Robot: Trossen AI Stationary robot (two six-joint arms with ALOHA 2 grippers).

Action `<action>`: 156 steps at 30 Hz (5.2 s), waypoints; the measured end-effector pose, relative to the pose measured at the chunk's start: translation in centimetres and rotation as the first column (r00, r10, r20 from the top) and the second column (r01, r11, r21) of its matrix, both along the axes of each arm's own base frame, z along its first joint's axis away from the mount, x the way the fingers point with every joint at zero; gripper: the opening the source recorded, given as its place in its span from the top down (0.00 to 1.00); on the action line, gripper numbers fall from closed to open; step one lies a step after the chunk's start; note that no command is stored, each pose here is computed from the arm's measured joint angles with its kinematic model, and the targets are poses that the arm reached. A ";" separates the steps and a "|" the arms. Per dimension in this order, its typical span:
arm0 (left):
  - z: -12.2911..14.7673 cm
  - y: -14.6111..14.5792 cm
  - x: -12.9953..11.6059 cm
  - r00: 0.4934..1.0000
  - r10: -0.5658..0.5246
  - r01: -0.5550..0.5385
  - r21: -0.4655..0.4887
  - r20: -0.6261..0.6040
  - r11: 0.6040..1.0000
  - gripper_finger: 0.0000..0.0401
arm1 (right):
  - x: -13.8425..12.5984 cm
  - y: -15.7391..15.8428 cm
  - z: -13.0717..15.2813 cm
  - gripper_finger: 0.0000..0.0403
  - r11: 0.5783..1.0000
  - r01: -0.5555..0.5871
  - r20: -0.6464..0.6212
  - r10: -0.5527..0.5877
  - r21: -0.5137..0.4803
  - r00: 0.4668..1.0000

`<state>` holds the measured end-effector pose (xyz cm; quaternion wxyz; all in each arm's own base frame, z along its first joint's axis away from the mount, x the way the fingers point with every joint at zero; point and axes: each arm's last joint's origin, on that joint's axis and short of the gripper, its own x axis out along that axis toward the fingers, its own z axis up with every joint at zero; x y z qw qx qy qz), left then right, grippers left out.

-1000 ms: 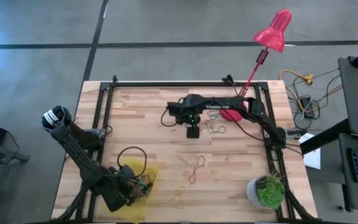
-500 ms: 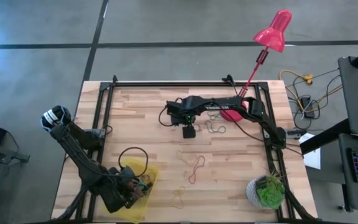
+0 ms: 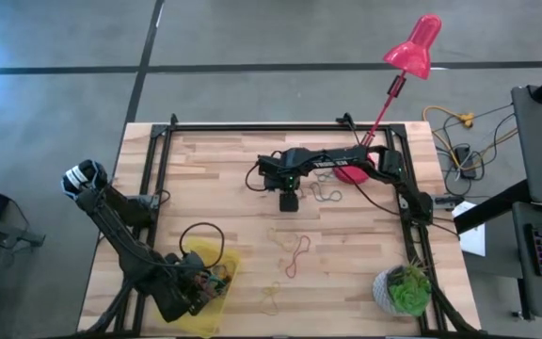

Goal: Pick and place rubber bands into bin
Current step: Put the blue rubber band into the bin, then put the yellow rubber band into the bin

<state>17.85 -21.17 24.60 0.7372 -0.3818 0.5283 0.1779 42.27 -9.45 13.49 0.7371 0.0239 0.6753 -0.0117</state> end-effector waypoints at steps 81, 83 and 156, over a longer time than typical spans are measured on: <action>5.7 9.7 5.6 0.853 -0.452 0.112 0.753 0.262 0.648 0.56 | 5.0 13.7 18.7 0.98 0.903 -0.286 0.607 0.036 0.321 0.794; 5.6 9.9 5.9 0.851 -0.461 0.122 0.761 0.250 0.637 0.58 | 5.0 13.7 18.8 0.98 0.903 -0.286 0.608 0.035 0.321 0.793; 3.6 -2.8 0.5 0.951 -0.307 0.303 0.103 0.027 0.948 0.58 | -0.6 18.0 0.1 0.39 0.998 -0.034 0.181 0.043 -0.051 0.982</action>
